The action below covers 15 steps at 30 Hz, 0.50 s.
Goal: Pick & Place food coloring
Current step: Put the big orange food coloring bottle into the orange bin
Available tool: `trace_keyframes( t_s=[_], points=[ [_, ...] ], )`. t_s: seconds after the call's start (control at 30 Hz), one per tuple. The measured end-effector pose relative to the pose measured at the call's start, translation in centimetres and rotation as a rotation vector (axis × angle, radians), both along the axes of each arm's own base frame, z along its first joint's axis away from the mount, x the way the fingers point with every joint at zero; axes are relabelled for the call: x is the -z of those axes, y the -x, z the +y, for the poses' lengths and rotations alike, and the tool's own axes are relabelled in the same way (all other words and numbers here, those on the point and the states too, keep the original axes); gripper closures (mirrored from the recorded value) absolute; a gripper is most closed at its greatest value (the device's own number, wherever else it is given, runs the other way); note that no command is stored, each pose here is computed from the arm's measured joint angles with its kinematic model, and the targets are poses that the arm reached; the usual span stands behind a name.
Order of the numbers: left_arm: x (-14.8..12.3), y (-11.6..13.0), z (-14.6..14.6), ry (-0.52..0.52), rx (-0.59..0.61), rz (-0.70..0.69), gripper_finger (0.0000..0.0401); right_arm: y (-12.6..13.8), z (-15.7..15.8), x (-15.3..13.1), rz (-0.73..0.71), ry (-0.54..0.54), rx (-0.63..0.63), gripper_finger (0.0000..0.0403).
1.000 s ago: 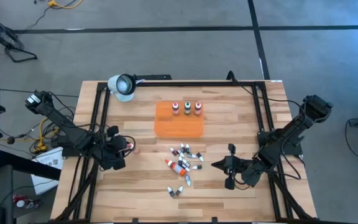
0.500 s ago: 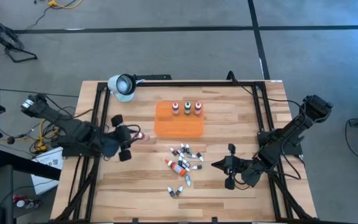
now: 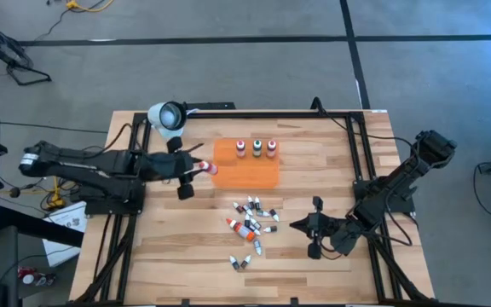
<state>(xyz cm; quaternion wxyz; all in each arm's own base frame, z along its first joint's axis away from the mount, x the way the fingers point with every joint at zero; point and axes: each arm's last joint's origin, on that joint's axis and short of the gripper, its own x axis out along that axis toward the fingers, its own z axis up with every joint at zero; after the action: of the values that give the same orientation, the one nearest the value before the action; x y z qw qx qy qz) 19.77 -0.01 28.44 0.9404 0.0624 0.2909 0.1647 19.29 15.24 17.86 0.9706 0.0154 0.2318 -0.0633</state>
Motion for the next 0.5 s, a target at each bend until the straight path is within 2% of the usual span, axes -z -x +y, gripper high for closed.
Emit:
trace_keyframes(
  t_s=[0.3, 0.5],
  points=[
    [1.9, -3.4, 4.0, 0.010, 0.059, 0.035, 0.0282, -0.3, -0.3, 0.0, 0.012, -0.026, 0.002, 0.0402],
    [3.2, -5.3, 6.9, 0.021, 0.041, 0.115, 0.0282, -0.3, -0.3, 0.1, 0.014, -0.028, 0.001, 0.0402]
  ],
)
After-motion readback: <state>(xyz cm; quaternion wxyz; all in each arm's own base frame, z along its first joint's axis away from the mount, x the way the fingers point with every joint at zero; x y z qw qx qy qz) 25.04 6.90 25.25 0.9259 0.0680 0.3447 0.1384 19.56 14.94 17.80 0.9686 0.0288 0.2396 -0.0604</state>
